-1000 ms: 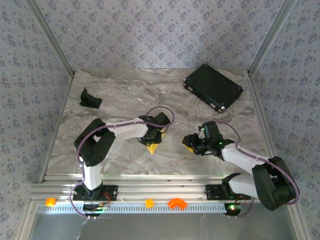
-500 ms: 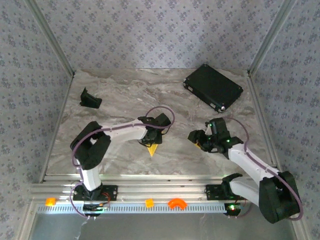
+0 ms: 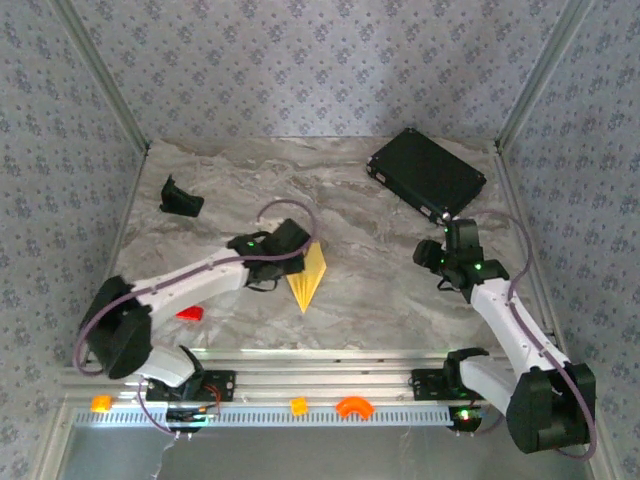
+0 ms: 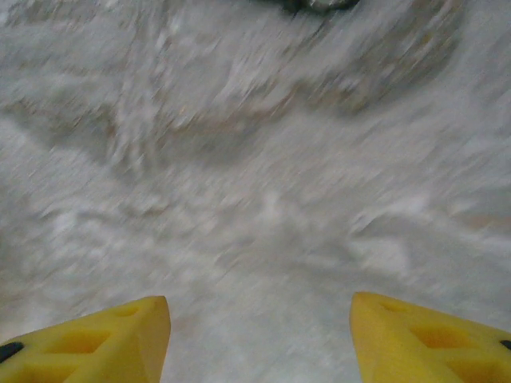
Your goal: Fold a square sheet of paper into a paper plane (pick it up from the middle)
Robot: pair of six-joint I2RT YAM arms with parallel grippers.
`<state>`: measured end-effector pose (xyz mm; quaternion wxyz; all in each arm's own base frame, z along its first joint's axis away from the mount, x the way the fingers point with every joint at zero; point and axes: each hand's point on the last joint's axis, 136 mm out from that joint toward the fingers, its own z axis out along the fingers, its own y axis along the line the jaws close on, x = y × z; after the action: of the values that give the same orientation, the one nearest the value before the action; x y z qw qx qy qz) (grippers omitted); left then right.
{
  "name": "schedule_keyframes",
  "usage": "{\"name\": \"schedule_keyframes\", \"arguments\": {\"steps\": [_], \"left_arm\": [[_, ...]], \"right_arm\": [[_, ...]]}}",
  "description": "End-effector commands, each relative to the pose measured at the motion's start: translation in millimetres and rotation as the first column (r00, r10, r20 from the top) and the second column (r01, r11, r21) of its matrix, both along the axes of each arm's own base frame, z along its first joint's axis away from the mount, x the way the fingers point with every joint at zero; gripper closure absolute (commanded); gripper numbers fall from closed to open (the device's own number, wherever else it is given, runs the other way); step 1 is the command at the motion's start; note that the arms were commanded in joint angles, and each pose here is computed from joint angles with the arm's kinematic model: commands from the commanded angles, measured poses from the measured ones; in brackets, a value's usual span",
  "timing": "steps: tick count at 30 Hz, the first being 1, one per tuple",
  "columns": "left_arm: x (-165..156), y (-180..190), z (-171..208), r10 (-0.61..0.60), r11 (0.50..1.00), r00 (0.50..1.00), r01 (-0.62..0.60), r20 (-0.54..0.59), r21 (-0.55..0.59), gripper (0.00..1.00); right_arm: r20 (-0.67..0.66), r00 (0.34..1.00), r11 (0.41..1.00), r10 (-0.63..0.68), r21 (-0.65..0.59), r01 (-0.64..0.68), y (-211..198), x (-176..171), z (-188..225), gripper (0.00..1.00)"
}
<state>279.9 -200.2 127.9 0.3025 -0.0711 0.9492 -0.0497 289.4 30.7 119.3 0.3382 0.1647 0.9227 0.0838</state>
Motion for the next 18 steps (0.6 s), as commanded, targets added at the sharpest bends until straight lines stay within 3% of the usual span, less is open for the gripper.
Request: {"name": "schedule_keyframes", "arguments": {"steps": [1,3,6,13,18], "left_arm": [[20.6,56.5,20.0,0.062,0.995,0.991,-0.072,0.121,0.076,0.19],[29.7,85.8,25.2,0.117,0.991,0.981,-0.127,0.157,0.052,0.08],[38.5,123.6,31.2,0.174,0.979,0.964,-0.191,0.202,0.068,0.0],[52.6,203.9,24.5,0.305,0.914,0.924,-0.352,0.23,0.2,0.0],[68.6,227.8,10.5,0.242,0.915,0.921,-0.321,0.305,0.244,0.0]], "right_arm": [[0.141,0.99,0.965,-0.016,-0.257,0.052,-40.7,21.0,11.5,0.33],[0.165,0.986,0.942,-0.034,-0.324,0.087,-56.7,27.8,5.5,0.32],[0.198,0.978,0.928,-0.066,-0.348,0.133,-74.2,38.2,-5.4,0.32],[0.266,0.959,0.938,0.094,-0.346,0.004,-68.9,69.3,-23.6,0.32],[0.429,0.878,0.939,0.213,-0.338,-0.062,-51.1,92.0,-8.9,0.32]]}}
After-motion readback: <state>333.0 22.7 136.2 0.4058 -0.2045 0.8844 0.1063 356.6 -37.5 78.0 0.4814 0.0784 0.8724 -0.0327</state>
